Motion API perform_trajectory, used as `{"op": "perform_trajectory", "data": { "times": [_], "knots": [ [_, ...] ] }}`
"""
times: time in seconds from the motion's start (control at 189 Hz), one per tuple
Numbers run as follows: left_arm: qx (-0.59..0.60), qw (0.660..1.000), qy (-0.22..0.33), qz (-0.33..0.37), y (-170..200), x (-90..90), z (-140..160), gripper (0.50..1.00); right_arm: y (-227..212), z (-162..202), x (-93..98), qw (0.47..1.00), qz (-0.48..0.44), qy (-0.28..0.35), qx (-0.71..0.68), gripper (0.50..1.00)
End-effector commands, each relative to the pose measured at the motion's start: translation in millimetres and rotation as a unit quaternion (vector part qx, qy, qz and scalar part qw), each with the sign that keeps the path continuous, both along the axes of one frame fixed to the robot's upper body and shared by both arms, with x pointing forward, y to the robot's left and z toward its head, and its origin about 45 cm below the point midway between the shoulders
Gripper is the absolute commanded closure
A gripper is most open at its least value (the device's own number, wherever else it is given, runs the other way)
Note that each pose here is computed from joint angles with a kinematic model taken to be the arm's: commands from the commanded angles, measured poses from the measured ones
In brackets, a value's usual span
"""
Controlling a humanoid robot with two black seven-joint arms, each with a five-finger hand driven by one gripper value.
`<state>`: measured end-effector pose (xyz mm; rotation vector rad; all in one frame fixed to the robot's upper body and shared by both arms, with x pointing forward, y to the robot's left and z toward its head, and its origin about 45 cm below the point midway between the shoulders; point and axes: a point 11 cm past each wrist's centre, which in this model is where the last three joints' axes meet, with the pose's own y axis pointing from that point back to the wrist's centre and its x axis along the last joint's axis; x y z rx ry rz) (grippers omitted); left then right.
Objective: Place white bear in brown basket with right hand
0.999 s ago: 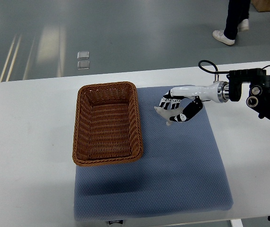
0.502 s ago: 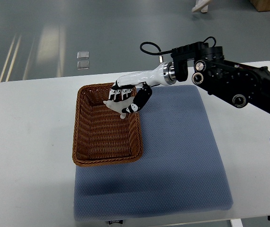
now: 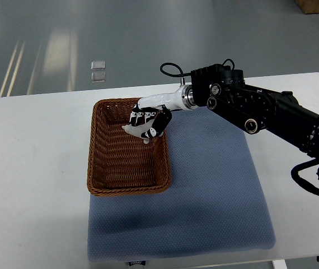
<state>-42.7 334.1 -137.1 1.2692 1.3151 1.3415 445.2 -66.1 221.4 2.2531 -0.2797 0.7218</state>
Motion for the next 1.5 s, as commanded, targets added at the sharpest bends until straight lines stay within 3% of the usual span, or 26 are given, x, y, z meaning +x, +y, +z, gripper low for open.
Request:
{"op": "perform_trajectory", "data": {
  "times": [0.0,0.312,0.344,0.402,0.455,0.513,0.687,0.846,0.941,1.089,1.353,1.496],
  "knots": [
    [0.000,1.000,0.000,0.000,0.0,0.1,0.0,0.500,0.6,-4.5,-4.0,1.000,0.002,0.011,0.004,0.828],
    [0.000,1.000,0.000,0.000,0.0,0.1,0.0,0.500,6.5,17.8,4.7,1.000,0.008,-0.014,0.006,0.824],
    [0.000,1.000,0.000,0.000,0.0,0.1,0.0,0.500,7.1,20.0,5.5,1.000,0.008,-0.016,0.008,0.810],
    [0.000,1.000,0.000,0.000,0.0,0.1,0.0,0.500,7.7,24.1,7.5,1.000,0.004,-0.021,0.015,0.714],
    [0.000,1.000,0.000,0.000,0.0,0.1,0.0,0.500,8.8,26.7,8.2,1.000,0.002,-0.021,0.022,0.693],
    [0.000,1.000,0.000,0.000,0.0,0.1,0.0,0.500,10.5,30.9,9.4,0.999,-0.005,-0.018,0.039,0.634],
    [0.000,1.000,0.000,0.000,0.0,0.1,0.0,0.500,15.1,44.5,12.5,0.995,-0.028,0.000,0.099,0.624],
    [0.000,1.000,0.000,0.000,0.0,0.1,0.0,0.500,9.8,49.0,15.4,0.972,-0.088,0.070,0.208,0.621],
    [0.000,1.000,0.000,0.000,0.0,0.1,0.0,0.500,-15.4,29.5,15.3,0.937,-0.153,0.138,0.283,0.605],
    [0.000,1.000,0.000,0.000,0.0,0.1,0.0,0.500,-60.6,13.2,19.4,0.880,-0.232,0.189,0.369,0.605],
    [0.000,1.000,0.000,0.000,0.0,0.1,0.0,0.500,-125.5,1.6,29.3,0.776,-0.356,0.228,0.467,0.603],
    [0.000,1.000,0.000,0.000,0.0,0.1,0.0,0.500,-156.6,-10.9,28.2,0.752,-0.403,0.221,0.471,0.585]
  ]
}}
